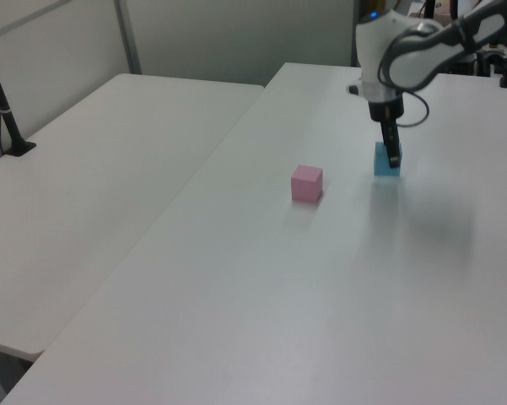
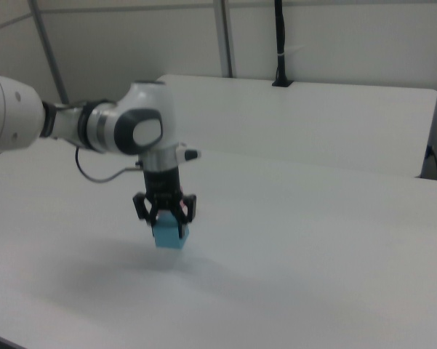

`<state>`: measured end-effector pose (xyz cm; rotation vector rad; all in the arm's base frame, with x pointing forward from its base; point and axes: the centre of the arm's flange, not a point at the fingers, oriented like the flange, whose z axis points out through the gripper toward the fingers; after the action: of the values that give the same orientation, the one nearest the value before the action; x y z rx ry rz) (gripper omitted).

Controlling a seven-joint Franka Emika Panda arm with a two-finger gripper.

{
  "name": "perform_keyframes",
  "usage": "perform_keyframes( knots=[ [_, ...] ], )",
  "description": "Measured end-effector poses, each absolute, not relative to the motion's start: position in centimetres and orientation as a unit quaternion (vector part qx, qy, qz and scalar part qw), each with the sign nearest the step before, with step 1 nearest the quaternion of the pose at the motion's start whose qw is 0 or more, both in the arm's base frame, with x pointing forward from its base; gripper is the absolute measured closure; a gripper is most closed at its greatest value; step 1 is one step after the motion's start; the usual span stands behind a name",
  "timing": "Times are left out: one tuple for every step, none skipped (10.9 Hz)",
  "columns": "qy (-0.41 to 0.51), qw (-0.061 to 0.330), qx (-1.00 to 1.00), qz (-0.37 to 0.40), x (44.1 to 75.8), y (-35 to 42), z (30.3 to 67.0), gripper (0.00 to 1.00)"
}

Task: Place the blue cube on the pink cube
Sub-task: 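Close the gripper on the light-blue cube and lift it, then carry the blue cube over the pink cube and lower it on top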

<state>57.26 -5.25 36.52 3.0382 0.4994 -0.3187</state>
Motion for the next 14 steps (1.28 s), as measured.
perform_keyframes(
  knots=[
    [0.151, 0.010, 0.984, -0.096, 58.3, -5.1, 39.5, 0.37],
    [0.141, -0.006, 0.987, -0.077, 59.3, -4.9, 42.6, 0.37],
    [0.132, -0.014, 0.990, -0.057, 60.1, -4.6, 44.9, 0.37],
    [0.124, -0.016, 0.991, -0.043, 60.7, -3.8, 46.2, 0.37],
    [0.116, -0.014, 0.993, -0.036, 61.3, -2.6, 46.7, 0.37],
    [0.101, -0.012, 0.994, -0.034, 62.1, -1.3, 46.6, 0.37],
    [0.087, -0.010, 0.996, -0.034, 63.2, -0.1, 46.0, 0.37],
    [0.081, -0.008, 0.996, -0.031, 64.4, 1.2, 45.1, 0.37],
    [0.082, -0.006, 0.996, -0.027, 65.4, 2.5, 43.9, 0.37],
    [0.085, -0.005, 0.996, -0.026, 66.3, 3.6, 42.8, 0.37],
    [0.090, -0.004, 0.996, -0.027, 66.9, 4.4, 42.0, 0.37],
    [0.092, -0.004, 0.995, -0.025, 67.6, 4.7, 41.4, 0.37],
    [0.094, -0.004, 0.995, -0.021, 68.0, 5.0, 41.1, 0.37],
    [0.091, -0.004, 0.996, -0.016, 68.3, 5.5, 40.9, 0.37]
  ],
)
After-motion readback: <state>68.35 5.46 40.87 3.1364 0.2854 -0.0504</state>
